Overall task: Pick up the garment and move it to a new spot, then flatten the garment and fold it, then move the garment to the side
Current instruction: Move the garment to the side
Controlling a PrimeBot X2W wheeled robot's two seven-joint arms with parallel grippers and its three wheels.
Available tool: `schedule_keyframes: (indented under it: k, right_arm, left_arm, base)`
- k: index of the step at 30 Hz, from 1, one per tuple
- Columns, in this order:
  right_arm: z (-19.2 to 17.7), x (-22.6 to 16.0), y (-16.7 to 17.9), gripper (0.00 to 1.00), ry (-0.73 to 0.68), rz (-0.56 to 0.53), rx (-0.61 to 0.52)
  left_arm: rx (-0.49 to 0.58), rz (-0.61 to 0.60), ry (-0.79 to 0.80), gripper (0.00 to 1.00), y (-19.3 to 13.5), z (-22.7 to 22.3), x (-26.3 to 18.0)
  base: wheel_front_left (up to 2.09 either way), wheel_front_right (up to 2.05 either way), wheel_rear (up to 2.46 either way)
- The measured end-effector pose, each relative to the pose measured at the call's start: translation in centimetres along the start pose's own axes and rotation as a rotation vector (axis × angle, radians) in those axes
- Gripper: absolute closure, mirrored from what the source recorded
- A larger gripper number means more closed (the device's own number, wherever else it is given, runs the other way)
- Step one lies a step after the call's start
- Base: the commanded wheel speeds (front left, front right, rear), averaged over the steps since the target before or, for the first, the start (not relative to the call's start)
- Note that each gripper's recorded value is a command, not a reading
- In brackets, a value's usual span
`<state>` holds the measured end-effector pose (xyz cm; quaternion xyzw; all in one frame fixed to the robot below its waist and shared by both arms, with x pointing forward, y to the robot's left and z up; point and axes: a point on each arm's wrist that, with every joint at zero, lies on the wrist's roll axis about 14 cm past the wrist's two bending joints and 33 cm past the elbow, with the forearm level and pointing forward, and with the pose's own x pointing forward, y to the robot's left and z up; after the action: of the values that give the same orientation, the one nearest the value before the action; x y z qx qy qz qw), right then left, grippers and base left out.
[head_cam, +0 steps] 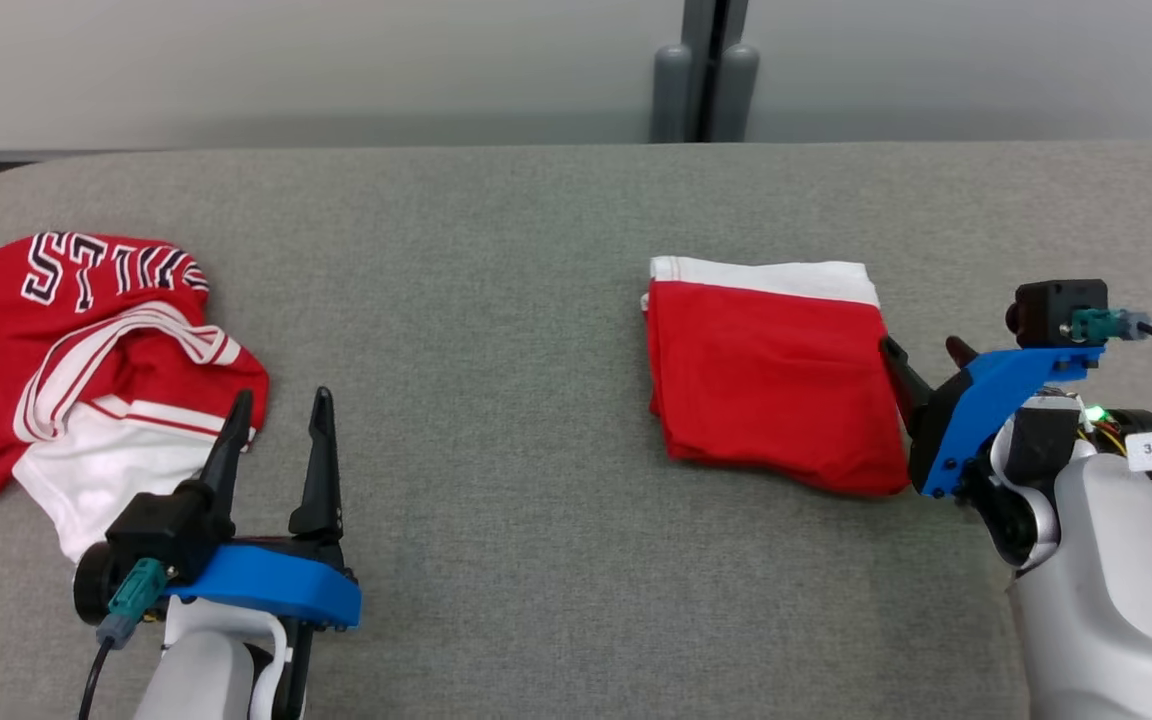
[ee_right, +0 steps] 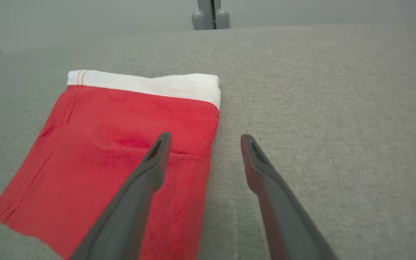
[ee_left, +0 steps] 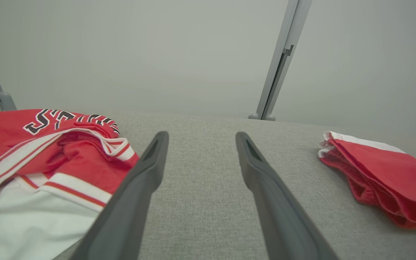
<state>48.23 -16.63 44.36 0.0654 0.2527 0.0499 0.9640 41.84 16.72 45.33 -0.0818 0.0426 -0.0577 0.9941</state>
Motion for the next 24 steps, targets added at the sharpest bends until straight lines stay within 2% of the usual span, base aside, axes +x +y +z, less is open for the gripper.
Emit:
schedule_keyframes:
  k: [3,10,11,13,19,22,23,24]
  right_arm:
    - [-2.6,1.6,0.3,0.0,0.135,0.001,0.016]
    - [-6.3,3.7,1.3,0.0,0.285,0.015,0.053]
    - [-6.4,3.9,1.5,0.52,0.294,0.023,0.055]
    - [-6.5,4.1,2.0,1.0,0.302,0.038,0.049]
    - [-5.9,3.9,2.2,1.0,0.286,0.052,-0.007]
    - [-4.1,3.3,1.0,1.0,0.267,0.063,-0.143]
    - [-4.1,3.3,1.0,1.0,0.267,0.063,-0.143]
    - [-3.0,2.5,-1.1,1.0,0.27,0.041,-0.23]
  left_arm:
    - [0.003,0.011,0.003,0.0,0.6,-0.1,0.3]
    - [0.012,0.027,0.027,0.0,1.4,-0.8,0.3]
    - [0.012,0.028,0.029,0.0,1.4,-0.9,0.3]
    - [0.011,0.026,0.034,0.0,1.4,-1.1,0.4]
    - [0.005,-0.001,0.038,0.0,0.5,-1.4,1.2]
    - [-0.003,-0.038,0.035,0.0,-0.7,-1.6,2.5]
    - [-0.003,-0.038,0.035,0.0,-0.7,-1.6,2.5]
    - [-0.005,-0.068,0.038,0.0,-1.6,-2.0,3.2]
  base:
    - [0.0,0.0,0.0]
    - [0.0,0.0,0.0]
    - [0.0,0.0,0.0]
    - [0.0,0.0,0.0]
    - [0.0,0.0,0.0]
    - [0.0,0.0,0.0]
    - [0.0,0.0,0.0]
    - [0.0,0.0,0.0]
